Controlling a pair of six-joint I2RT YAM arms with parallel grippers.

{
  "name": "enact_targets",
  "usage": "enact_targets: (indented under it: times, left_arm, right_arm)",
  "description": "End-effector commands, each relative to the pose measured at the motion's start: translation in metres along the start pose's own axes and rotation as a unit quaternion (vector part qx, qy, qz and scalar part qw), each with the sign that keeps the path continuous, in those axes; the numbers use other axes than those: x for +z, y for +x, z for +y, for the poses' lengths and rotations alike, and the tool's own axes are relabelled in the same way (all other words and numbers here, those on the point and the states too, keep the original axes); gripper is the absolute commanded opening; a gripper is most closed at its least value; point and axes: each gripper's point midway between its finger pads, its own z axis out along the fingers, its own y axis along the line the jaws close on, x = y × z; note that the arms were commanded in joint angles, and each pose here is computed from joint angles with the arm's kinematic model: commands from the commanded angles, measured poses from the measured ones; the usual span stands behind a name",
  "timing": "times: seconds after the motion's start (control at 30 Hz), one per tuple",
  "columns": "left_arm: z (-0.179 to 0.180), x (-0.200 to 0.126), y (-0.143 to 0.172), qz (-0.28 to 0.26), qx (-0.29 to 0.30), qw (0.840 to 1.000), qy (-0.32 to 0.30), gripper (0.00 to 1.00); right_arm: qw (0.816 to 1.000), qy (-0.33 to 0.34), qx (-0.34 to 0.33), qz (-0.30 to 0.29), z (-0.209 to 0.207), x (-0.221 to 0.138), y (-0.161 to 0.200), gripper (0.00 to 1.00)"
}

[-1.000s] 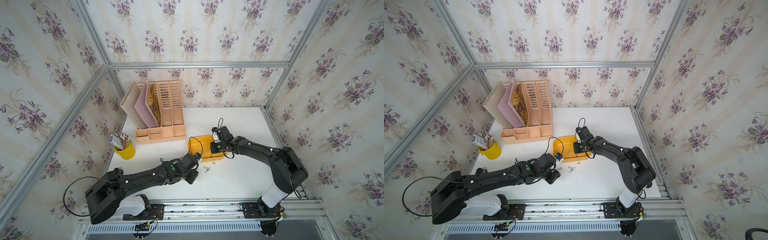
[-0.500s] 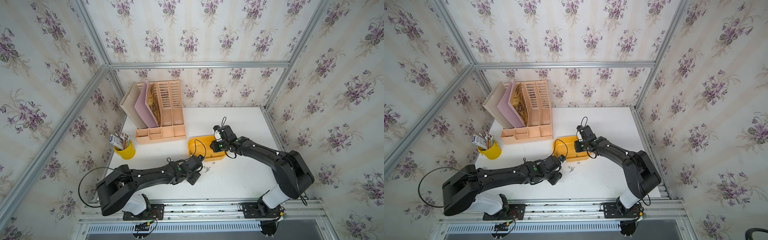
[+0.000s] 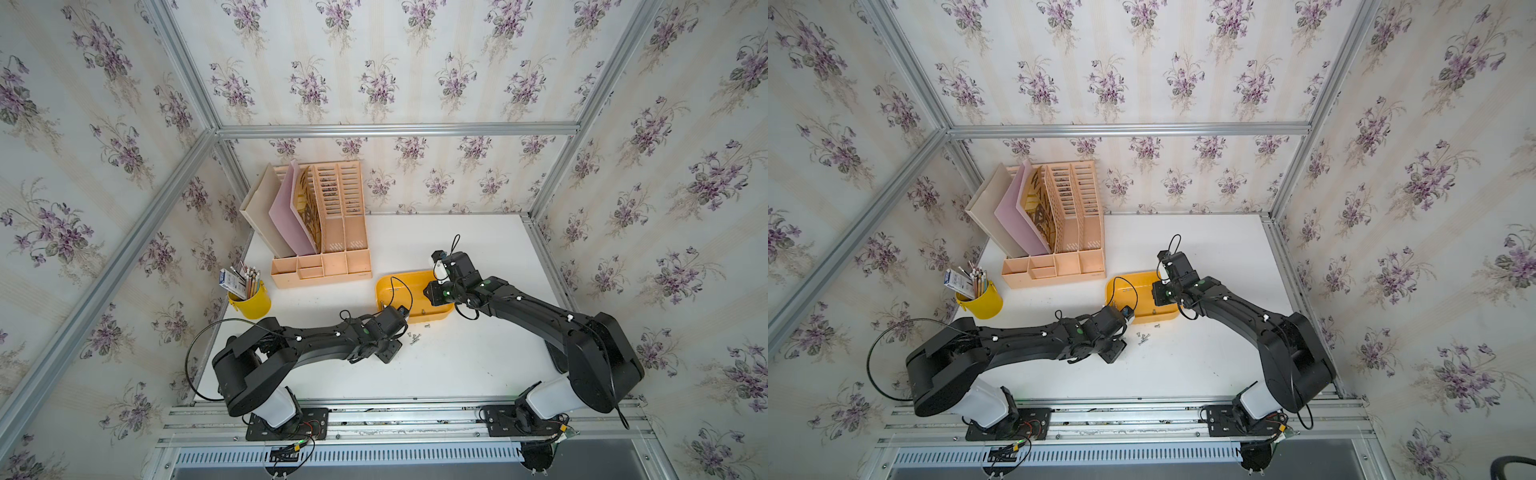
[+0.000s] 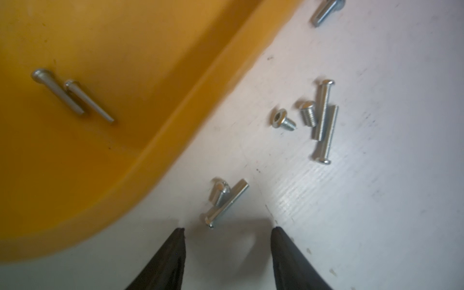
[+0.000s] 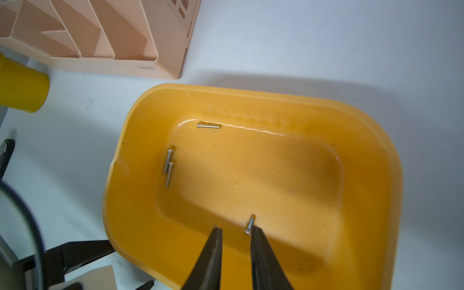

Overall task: Put the screws on the desktop into the storage box
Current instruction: Pick up the screw from the center of the board.

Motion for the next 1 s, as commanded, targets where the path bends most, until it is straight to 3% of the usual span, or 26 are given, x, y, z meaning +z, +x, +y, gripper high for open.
enact_targets:
  times: [0.0,0.7,0.97]
  left_arm:
    - [-0.004,-0.003,0.0,0.003,0.009,1.0,0.018,0.56]
    - [-0.004,0.01,-0.001,0.016,0.042,0.999,0.013,0.5]
    - [-0.006,0.007,0.007,0.041,0.03,0.999,0.018,0.37]
  right_arm:
    - [1.0,0.004,-0.009,-0.008,0.0,-0.007,-0.005,0.25]
    - [0.999,0.01,-0.016,-0.037,-0.006,-0.029,-0.012,0.24]
    - [0.999,0.011,-0.016,-0.044,-0.006,-0.036,-0.012,0.24]
